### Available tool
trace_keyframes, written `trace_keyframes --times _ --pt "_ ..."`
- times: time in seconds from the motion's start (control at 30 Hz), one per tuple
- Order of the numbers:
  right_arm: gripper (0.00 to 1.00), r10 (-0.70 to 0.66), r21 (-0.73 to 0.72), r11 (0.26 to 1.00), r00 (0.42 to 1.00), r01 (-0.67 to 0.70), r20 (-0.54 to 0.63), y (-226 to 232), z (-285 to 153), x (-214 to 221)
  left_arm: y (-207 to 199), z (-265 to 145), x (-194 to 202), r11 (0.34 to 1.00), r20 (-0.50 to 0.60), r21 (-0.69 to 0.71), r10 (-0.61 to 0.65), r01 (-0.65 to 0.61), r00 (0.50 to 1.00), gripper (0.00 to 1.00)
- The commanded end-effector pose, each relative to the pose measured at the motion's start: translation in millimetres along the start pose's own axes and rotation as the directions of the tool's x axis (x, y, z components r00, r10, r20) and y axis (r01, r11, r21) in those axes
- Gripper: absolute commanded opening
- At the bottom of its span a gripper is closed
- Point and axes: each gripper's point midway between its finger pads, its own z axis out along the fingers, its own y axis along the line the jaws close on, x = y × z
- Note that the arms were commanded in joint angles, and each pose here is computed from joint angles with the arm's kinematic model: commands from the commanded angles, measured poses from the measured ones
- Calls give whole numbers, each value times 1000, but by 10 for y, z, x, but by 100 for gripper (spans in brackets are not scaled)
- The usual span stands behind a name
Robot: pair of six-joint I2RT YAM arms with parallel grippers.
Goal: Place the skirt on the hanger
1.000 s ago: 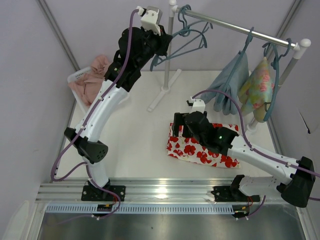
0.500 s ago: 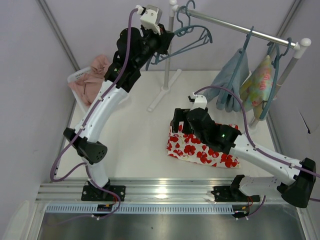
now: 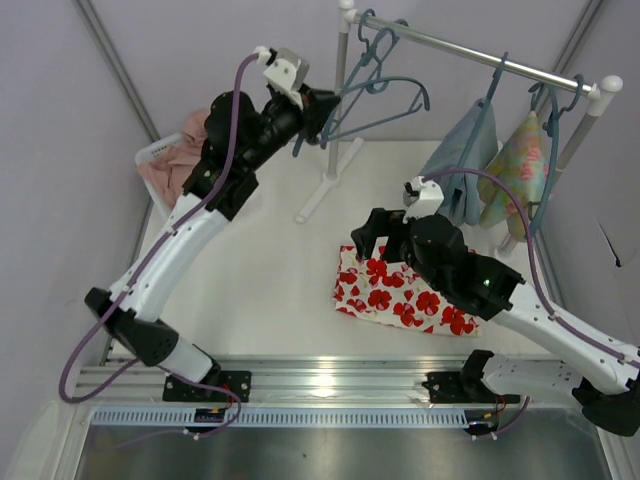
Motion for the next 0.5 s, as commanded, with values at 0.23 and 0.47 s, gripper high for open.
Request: trace_keyframes --times 0.23,0.47 --pt "99 122 -266 962 970 -63 211 680 -425 -1173 -434 -1158 -95 992 94 79 -107 99 990 13" --pt "99 351 -334 899 924 -285 155 918 -248 -1340 -410 -1730 87 993 91 -10 -119 121 989 13"
